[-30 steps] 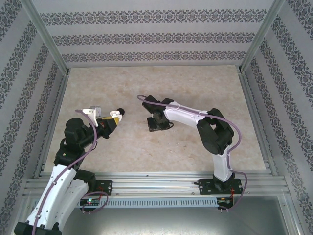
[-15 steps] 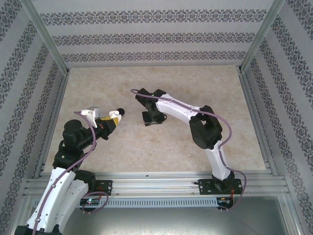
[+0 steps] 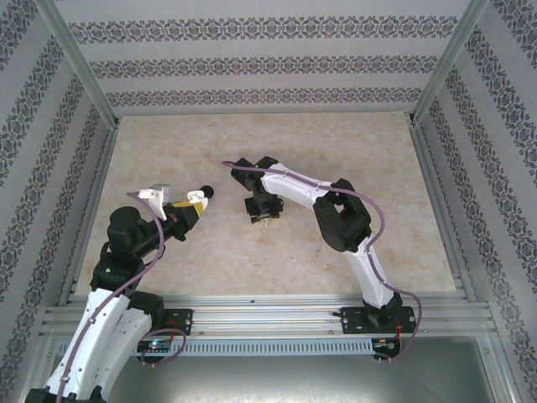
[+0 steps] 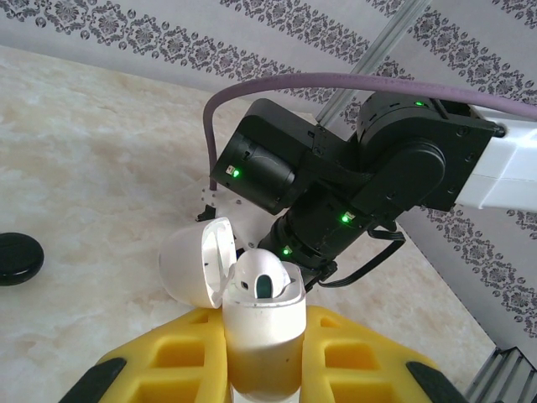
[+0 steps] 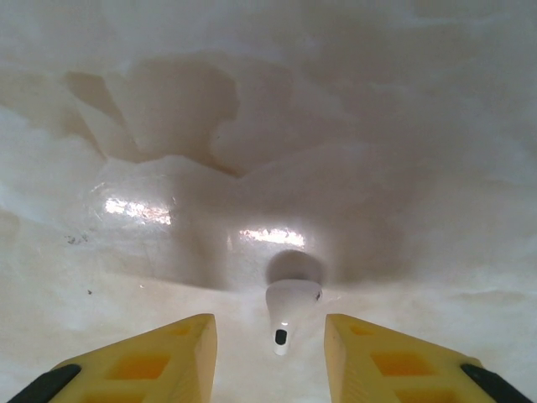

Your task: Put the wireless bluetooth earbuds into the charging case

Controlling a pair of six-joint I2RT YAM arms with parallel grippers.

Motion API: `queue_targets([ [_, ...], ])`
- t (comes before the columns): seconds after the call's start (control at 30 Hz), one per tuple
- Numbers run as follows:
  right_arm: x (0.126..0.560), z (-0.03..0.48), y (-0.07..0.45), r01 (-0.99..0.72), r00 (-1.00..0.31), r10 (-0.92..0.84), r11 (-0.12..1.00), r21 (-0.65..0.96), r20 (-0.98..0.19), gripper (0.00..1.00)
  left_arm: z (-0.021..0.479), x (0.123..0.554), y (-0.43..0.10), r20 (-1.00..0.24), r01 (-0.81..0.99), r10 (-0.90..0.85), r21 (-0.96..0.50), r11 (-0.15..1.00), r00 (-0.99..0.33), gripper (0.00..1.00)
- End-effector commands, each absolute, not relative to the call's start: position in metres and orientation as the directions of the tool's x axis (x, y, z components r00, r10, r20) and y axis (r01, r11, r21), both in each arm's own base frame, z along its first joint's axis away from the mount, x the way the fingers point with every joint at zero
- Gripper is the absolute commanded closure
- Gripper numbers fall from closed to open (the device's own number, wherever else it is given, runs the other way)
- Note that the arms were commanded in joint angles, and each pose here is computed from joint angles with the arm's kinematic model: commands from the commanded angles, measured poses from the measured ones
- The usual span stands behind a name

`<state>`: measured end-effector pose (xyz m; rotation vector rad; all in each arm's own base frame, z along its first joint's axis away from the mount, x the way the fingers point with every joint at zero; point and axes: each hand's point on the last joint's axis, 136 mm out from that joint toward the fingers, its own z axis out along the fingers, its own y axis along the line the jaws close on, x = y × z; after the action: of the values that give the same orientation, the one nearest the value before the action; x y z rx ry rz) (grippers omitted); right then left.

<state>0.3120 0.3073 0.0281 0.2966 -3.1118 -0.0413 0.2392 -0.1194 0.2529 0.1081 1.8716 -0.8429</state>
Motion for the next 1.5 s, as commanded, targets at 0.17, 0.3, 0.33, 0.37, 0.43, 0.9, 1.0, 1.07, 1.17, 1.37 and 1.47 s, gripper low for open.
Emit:
queue_targets([
  [0.17, 0.315, 0.017, 0.300, -0.205, -0.978, -0.205, 0.978, -0.021, 0.033, 0.65, 0.248, 0.236, -0.120, -0.844, 0.452, -0.269, -0.487, 0.747, -0.465, 0.97],
  [0.3, 0.314, 0.011, 0.299, -0.207, -0.978, -0.205, 0.978, -0.023, 0.047, 0.70, 0.248, 0.236, -0.121, -0.842, 0.455, -0.270, -0.491, 0.743, -0.467, 0.97],
  [0.33, 0.314, 0.011, 0.299, -0.209, -0.977, -0.207, 0.978, -0.022, 0.048, 0.71, 0.248, 0.236, -0.121, -0.842, 0.457, -0.270, -0.491, 0.742, -0.466, 0.97],
  [0.37, 0.313, 0.011, 0.299, -0.207, -0.977, -0.205, 0.978, -0.021, 0.050, 0.72, 0.249, 0.236, -0.122, -0.843, 0.460, -0.269, -0.490, 0.741, -0.465, 0.97],
  [0.43, 0.313, 0.011, 0.299, -0.209, -0.977, -0.207, 0.978, -0.021, 0.048, 0.74, 0.249, 0.236, -0.123, -0.845, 0.467, -0.267, -0.490, 0.736, -0.464, 0.97],
  [0.9, 0.316, 0.054, 0.294, -0.196, -0.980, -0.194, 0.980, 0.038, -0.051, 0.89, 0.276, 0.221, -0.149, -0.875, 0.656, -0.259, -0.479, 0.583, -0.409, 0.96],
  [1.0, 0.321, 0.090, 0.299, -0.191, -0.973, -0.173, 0.975, 0.112, -0.152, 0.90, 0.286, 0.219, -0.154, -0.884, 0.700, -0.281, -0.468, 0.540, -0.374, 0.96],
  [1.07, 0.322, 0.118, 0.299, -0.188, -0.962, -0.150, 0.970, 0.155, -0.228, 0.90, 0.296, 0.219, -0.155, -0.893, 0.727, -0.295, -0.449, 0.520, -0.341, 0.95],
  [1.17, 0.321, 0.162, 0.298, -0.186, -0.933, -0.098, 0.955, 0.231, -0.346, 0.90, 0.309, 0.218, -0.158, -0.905, 0.764, -0.307, -0.416, 0.493, -0.295, 0.95],
  [1.37, 0.305, 0.247, 0.304, -0.262, -0.848, 0.006, 0.864, 0.429, -0.530, 0.92, 0.330, 0.220, -0.158, -0.937, 0.803, -0.303, -0.315, 0.506, -0.177, 0.95],
  [1.47, 0.293, 0.283, 0.314, -0.323, -0.821, 0.058, 0.773, 0.546, -0.568, 0.92, 0.343, 0.223, -0.155, -0.947, 0.809, -0.307, -0.256, 0.529, -0.098, 0.95],
])
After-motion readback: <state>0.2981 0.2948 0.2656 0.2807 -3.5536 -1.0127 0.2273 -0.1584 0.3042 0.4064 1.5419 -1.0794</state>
